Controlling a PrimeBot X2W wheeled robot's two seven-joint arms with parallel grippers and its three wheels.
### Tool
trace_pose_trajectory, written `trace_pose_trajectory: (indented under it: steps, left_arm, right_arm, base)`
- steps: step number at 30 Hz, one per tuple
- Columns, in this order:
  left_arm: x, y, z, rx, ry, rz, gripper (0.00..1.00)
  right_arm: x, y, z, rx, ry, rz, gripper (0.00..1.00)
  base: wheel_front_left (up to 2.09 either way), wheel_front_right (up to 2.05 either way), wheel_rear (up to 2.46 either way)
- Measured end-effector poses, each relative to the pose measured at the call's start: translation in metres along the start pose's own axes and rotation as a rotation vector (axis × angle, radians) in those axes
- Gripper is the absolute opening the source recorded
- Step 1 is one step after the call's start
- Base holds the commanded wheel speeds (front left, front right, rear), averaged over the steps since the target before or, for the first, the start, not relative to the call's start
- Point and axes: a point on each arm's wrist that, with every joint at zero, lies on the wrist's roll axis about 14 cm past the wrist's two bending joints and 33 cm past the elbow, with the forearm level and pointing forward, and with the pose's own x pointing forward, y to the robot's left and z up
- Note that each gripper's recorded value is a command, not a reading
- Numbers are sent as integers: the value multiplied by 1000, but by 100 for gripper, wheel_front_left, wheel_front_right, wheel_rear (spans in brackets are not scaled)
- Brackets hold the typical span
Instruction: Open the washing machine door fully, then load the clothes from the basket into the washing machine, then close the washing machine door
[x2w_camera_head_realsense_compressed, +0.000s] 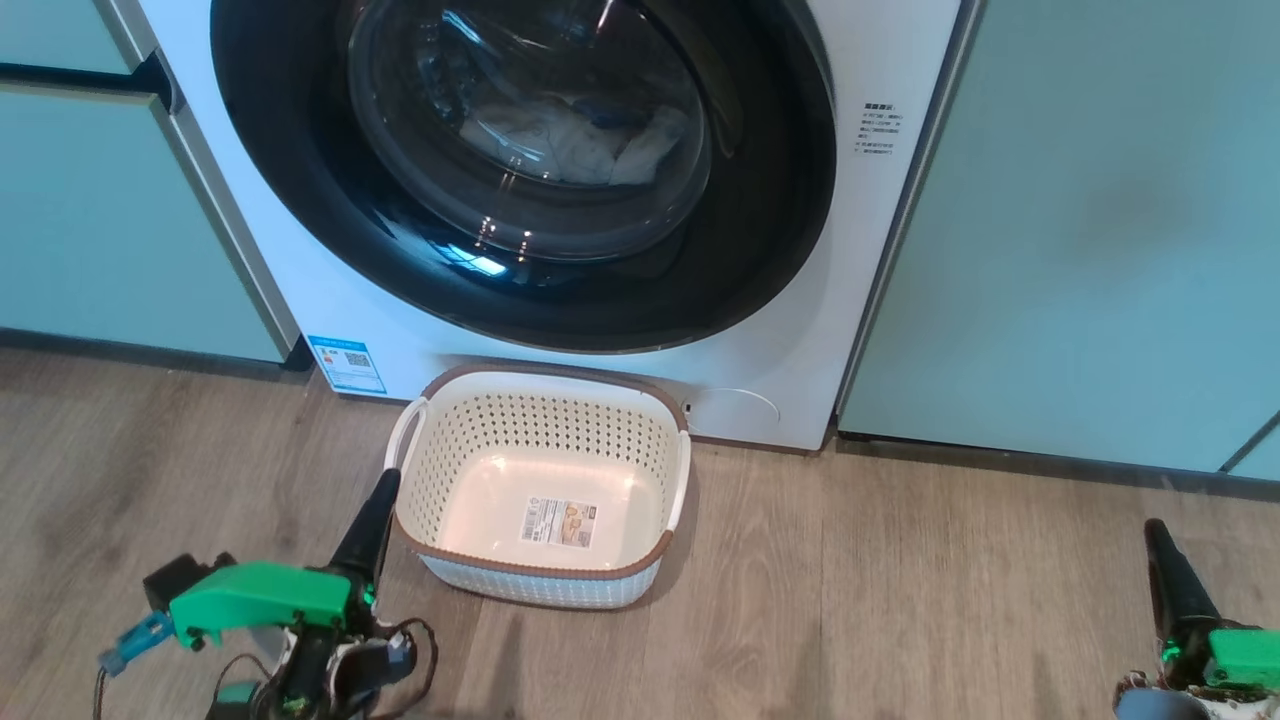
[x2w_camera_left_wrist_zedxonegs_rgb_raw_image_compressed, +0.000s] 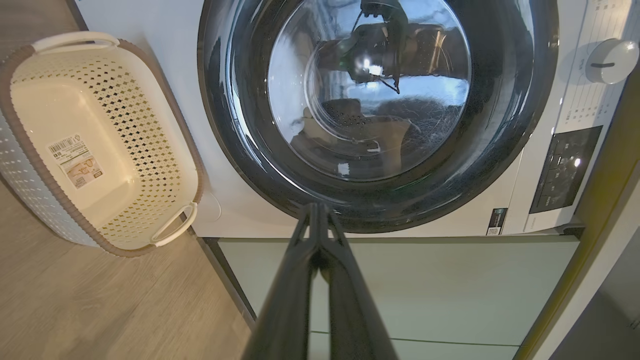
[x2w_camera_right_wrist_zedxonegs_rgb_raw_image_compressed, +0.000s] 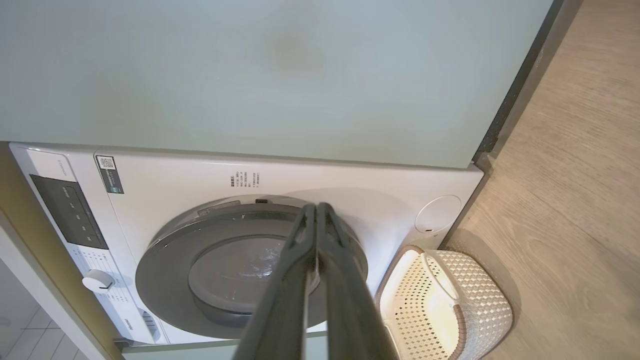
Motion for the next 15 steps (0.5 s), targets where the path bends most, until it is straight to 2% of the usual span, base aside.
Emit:
trace_pose_trajectory:
  steps: [15]
  left_arm:
    - [0,-10,-1,-148,11,-37,0]
  right_arm:
    - [6,14,-1,155,19,47,0]
  base:
    - [0,0,0]
